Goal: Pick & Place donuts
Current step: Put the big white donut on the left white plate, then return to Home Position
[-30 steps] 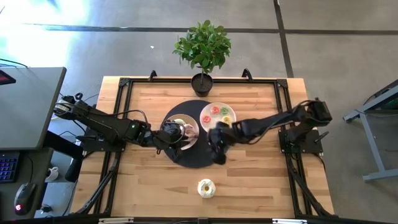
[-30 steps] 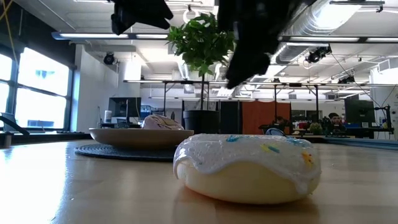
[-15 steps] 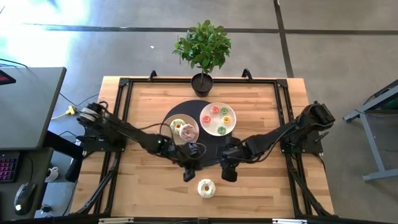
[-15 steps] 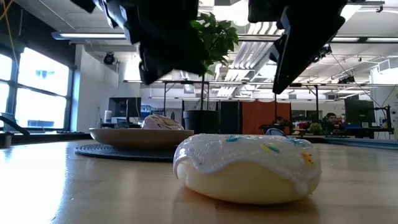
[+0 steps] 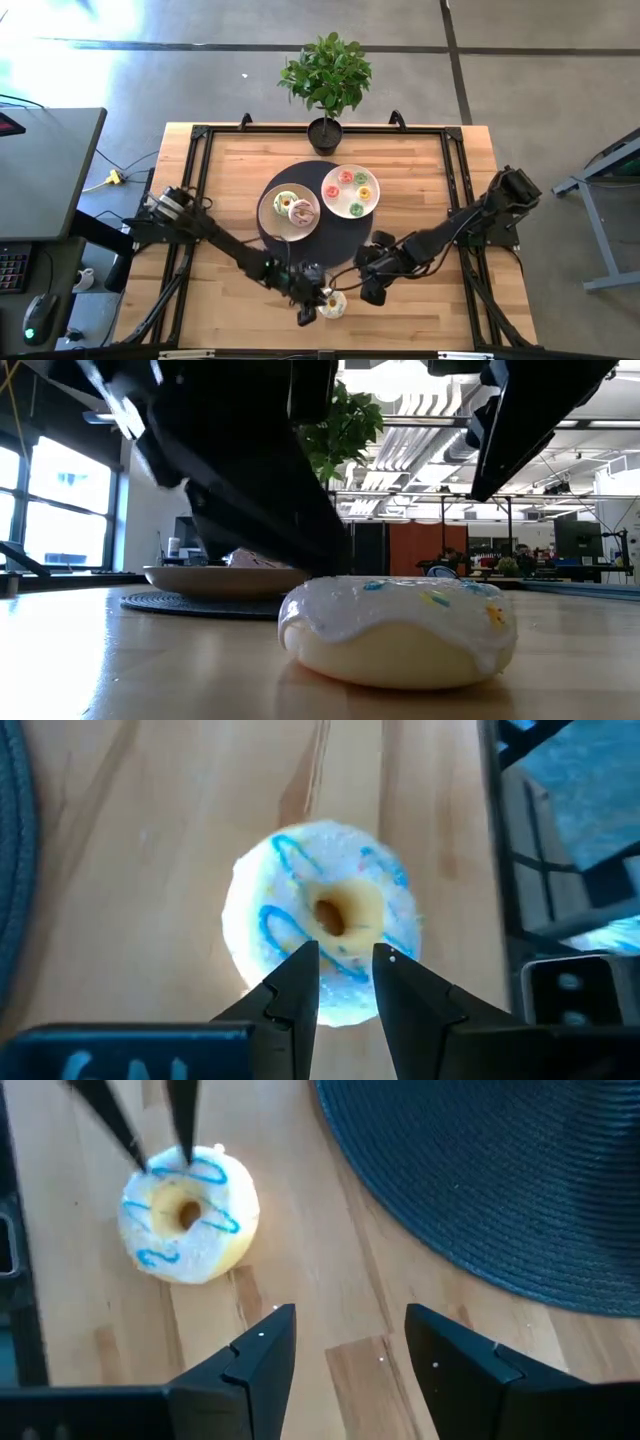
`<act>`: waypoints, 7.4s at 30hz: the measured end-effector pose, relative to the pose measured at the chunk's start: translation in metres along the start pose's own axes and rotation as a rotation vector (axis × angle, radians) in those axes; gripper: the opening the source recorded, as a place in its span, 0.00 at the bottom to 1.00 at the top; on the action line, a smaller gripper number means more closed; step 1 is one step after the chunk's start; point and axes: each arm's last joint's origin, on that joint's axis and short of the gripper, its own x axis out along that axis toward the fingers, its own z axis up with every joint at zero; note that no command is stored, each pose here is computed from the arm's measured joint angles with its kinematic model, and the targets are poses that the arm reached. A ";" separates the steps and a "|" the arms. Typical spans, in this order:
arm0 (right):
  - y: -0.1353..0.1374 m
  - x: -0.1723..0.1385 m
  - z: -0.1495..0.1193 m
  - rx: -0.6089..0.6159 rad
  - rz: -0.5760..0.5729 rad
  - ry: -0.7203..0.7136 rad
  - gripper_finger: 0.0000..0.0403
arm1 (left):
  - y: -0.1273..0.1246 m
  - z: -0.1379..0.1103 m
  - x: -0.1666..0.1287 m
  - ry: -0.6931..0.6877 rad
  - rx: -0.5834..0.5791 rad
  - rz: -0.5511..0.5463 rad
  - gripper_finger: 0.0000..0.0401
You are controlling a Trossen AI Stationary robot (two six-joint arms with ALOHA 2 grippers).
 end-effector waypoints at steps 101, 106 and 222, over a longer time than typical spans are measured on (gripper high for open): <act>0.008 -0.003 -0.001 -0.002 -0.089 -0.162 0.46 | 0.028 0.024 0.024 0.119 0.083 0.038 0.24; 0.008 -0.003 -0.001 -0.002 -0.089 -0.162 0.46 | 0.019 0.036 0.012 0.119 0.092 0.010 0.03; -0.162 -0.127 -0.113 -0.272 -0.118 -1.116 0.46 | 0.143 -0.059 -0.295 -0.736 0.246 0.275 0.33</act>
